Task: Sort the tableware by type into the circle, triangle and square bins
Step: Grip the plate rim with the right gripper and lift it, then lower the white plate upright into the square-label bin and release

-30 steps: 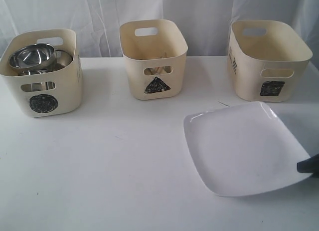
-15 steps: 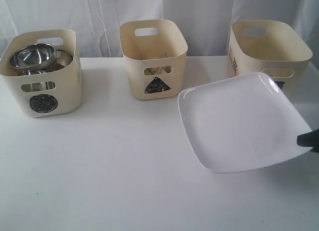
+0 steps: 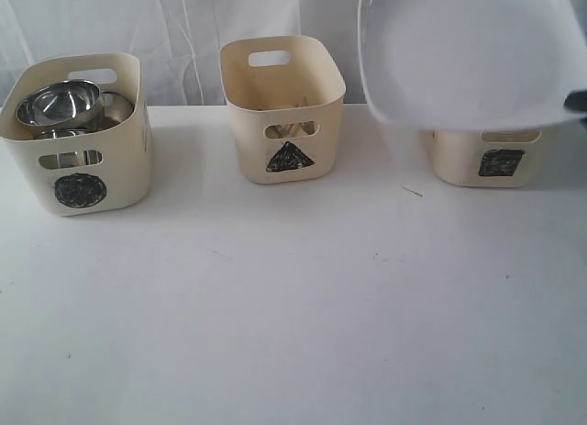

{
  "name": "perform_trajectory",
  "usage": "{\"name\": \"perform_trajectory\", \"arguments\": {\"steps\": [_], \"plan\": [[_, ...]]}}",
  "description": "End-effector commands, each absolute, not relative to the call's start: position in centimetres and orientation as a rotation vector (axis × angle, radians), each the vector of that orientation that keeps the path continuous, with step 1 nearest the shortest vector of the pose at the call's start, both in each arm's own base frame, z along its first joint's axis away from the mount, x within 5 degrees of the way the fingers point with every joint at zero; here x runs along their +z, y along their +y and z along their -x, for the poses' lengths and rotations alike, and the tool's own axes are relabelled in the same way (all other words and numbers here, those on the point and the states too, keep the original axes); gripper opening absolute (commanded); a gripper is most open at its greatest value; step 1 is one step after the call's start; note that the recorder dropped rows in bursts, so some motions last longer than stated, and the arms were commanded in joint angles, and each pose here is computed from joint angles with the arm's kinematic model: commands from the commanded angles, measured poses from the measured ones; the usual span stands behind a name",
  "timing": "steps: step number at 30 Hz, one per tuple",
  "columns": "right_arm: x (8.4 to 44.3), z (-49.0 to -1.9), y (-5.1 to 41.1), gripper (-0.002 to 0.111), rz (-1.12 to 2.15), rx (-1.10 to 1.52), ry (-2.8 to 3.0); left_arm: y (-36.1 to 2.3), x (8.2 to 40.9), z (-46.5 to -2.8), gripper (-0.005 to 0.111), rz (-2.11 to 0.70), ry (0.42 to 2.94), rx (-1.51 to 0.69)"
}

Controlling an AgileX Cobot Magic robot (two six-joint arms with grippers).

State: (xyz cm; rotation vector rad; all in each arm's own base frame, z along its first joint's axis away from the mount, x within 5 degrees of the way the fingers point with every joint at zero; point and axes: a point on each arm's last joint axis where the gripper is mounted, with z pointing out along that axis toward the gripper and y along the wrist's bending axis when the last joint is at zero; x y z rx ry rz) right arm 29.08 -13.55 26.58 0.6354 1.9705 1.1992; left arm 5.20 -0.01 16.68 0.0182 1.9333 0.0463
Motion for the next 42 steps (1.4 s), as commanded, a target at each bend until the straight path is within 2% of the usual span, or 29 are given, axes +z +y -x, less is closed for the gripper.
{"name": "perform_trajectory", "arguments": {"steps": [1,6,11,17,23,31,38,40,42], "plan": [[32.7,-31.5,-15.5,0.0,-0.601,1.299,1.607,0.0,16.6,-5.2,0.001,-0.018,1.931,0.044],[35.6,-34.1,-18.8,0.0,-0.648,1.078,1.534,0.0,16.6,-5.2,0.001,-0.018,1.931,0.044],[36.1,-35.7,-21.1,0.0,-0.666,0.906,1.506,0.0,16.6,-5.2,0.001,-0.018,1.931,0.044],[34.0,-36.4,-22.4,0.0,-0.677,0.614,1.672,0.0,16.6,-5.2,0.001,-0.018,1.931,0.044],[30.2,-38.5,-21.9,0.0,-0.639,0.401,1.854,0.0,16.6,-5.2,0.001,-0.018,1.931,0.044],[26.8,-41.8,-19.4,0.0,-0.541,0.294,1.937,0.0,16.6,-5.2,0.001,-0.018,1.931,0.044],[26.5,-42.2,-18.8,0.0,-0.507,0.284,1.95,0.0,16.6,-5.2,0.001,-0.018,1.931,0.044],[26.5,-42.2,-18.6,0.004,-0.484,0.294,1.958,0.0,16.6,-5.2,0.001,-0.018,1.931,0.044],[26.5,-42.2,-18.2,0.012,-0.422,0.319,1.978,0.0,16.6,-5.2,0.001,-0.018,1.931,0.044]]}}
